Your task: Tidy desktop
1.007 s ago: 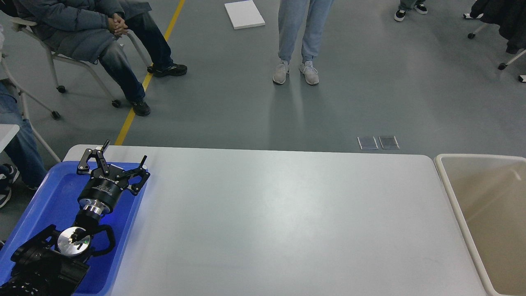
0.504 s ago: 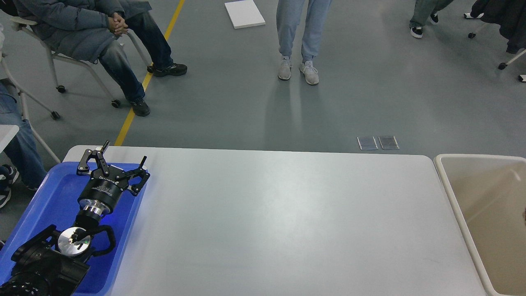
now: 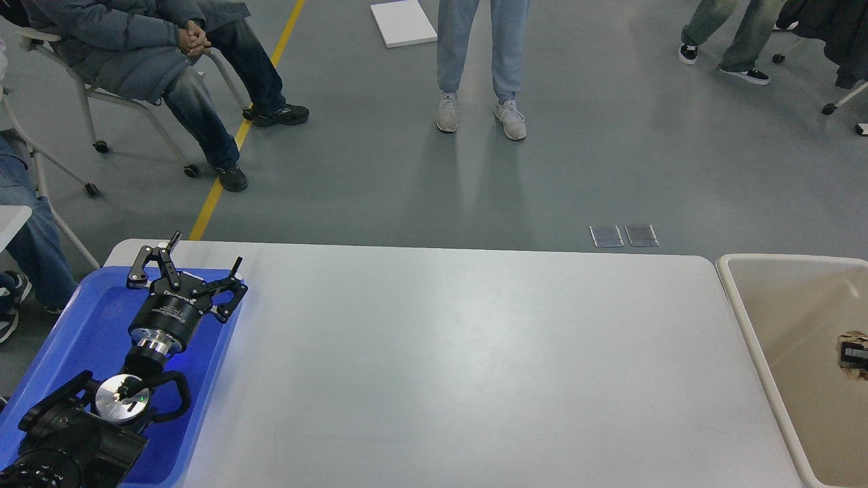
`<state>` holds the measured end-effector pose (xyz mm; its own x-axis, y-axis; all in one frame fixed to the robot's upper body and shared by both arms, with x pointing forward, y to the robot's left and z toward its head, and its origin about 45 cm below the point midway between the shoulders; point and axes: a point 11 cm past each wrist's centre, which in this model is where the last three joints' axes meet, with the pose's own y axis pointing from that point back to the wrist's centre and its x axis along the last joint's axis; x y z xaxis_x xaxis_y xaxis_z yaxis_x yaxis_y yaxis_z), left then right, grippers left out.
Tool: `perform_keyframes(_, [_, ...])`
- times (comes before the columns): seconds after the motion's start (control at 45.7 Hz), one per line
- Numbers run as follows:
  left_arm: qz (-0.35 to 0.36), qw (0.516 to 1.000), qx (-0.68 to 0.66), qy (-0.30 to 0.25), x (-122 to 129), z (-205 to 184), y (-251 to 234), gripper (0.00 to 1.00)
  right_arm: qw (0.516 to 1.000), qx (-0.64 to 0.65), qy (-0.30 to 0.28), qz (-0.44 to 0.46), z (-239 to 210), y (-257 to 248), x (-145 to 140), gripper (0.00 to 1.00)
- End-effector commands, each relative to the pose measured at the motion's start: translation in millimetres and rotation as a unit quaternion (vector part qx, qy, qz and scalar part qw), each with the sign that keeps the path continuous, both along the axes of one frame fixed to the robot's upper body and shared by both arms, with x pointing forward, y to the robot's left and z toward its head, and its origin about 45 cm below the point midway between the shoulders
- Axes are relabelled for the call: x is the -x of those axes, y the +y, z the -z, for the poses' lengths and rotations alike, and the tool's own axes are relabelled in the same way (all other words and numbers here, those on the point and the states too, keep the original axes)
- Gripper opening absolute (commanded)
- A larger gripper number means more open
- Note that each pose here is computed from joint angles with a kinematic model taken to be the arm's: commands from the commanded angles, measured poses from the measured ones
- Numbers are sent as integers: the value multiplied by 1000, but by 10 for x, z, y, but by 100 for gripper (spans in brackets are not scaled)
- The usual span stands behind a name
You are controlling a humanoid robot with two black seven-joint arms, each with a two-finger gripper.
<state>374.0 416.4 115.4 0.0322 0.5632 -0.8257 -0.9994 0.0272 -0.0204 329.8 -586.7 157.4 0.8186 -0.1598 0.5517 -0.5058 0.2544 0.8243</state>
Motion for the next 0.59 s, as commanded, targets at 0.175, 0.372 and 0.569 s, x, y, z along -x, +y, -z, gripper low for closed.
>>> perform_keyframes(0.175, [0, 1000, 0, 0, 0, 1, -1, 100, 1000, -4, -13, 1, -39, 10, -49, 98])
perform_keyframes(0.372, [0, 1000, 0, 0, 0, 1, -1, 100, 1000, -8, -22, -1, -98, 48, -124, 99])
perform_keyframes(0.569, [0, 1000, 0, 0, 0, 1, -1, 100, 999, -25, -36, 2, -267, 72, -210, 99])
